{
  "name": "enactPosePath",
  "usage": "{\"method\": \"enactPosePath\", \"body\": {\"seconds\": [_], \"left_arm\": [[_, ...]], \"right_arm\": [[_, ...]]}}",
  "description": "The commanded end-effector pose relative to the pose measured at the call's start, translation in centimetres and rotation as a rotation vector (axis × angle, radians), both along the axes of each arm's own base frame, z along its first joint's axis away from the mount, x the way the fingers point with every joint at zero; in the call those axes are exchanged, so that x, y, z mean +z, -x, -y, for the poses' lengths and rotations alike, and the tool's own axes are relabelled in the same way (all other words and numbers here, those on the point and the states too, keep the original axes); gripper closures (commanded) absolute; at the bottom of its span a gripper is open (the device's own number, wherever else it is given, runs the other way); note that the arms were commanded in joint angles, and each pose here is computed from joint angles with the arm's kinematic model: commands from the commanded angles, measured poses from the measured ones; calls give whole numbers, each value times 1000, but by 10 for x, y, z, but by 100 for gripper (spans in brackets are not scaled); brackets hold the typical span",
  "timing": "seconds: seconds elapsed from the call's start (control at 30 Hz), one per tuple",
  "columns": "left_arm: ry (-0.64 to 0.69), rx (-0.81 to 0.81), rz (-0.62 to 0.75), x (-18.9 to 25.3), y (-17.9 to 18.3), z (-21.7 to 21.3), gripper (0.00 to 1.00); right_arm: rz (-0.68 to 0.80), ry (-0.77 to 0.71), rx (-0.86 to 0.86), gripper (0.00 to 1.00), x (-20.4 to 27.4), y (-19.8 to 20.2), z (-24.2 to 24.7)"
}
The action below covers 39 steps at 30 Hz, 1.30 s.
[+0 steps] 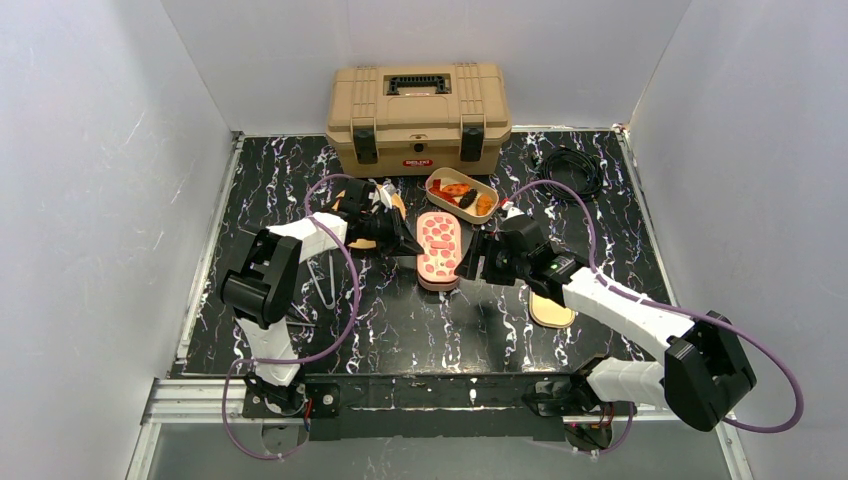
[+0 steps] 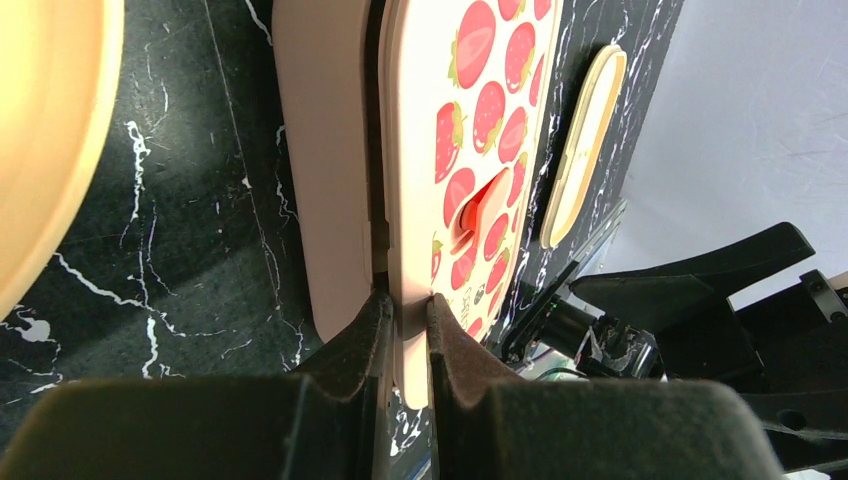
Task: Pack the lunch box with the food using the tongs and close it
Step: Close the box lid on the packing box.
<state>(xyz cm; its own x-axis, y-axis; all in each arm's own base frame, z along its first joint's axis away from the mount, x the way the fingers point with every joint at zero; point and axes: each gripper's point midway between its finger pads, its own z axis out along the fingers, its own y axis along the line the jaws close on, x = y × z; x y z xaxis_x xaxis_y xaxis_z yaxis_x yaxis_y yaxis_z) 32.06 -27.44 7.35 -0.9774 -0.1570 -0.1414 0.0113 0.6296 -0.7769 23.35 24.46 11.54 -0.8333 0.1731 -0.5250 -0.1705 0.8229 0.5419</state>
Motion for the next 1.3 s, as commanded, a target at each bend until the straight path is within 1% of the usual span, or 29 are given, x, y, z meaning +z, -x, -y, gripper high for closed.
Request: {"method": "enactPosePath", "body": {"seconds": [0.0, 0.23, 0.33, 0.43, 0.57, 0.73, 0.8, 1.03, 1.27], "left_arm": [[2, -13, 17, 11, 5, -3, 100], [-13, -21, 16, 10, 5, -5, 100], [-17, -31, 17, 11, 6, -5, 91], [-31, -40, 36, 15, 4, -6, 79], [-89, -69, 86, 20, 3, -12, 63], [-180, -82, 133, 23, -1, -24, 56], [-195, -88, 142, 23, -2, -25, 55], [-190, -117, 143, 18, 1, -16, 70], [-183, -136, 122, 11, 2, -8, 71]], "right_arm": [[36, -6, -10, 24, 11, -9, -2], [38, 17, -29, 24, 6, -10, 2], [37, 21, -31, 23, 6, -10, 3], [38, 23, -30, 23, 5, -11, 3], [34, 28, -28, 23, 3, -10, 3], [30, 34, -25, 23, 1, -10, 3], [29, 34, -24, 23, 0, -10, 3], [24, 40, -22, 23, -3, -9, 4], [22, 49, -23, 23, -5, -9, 5]]}}
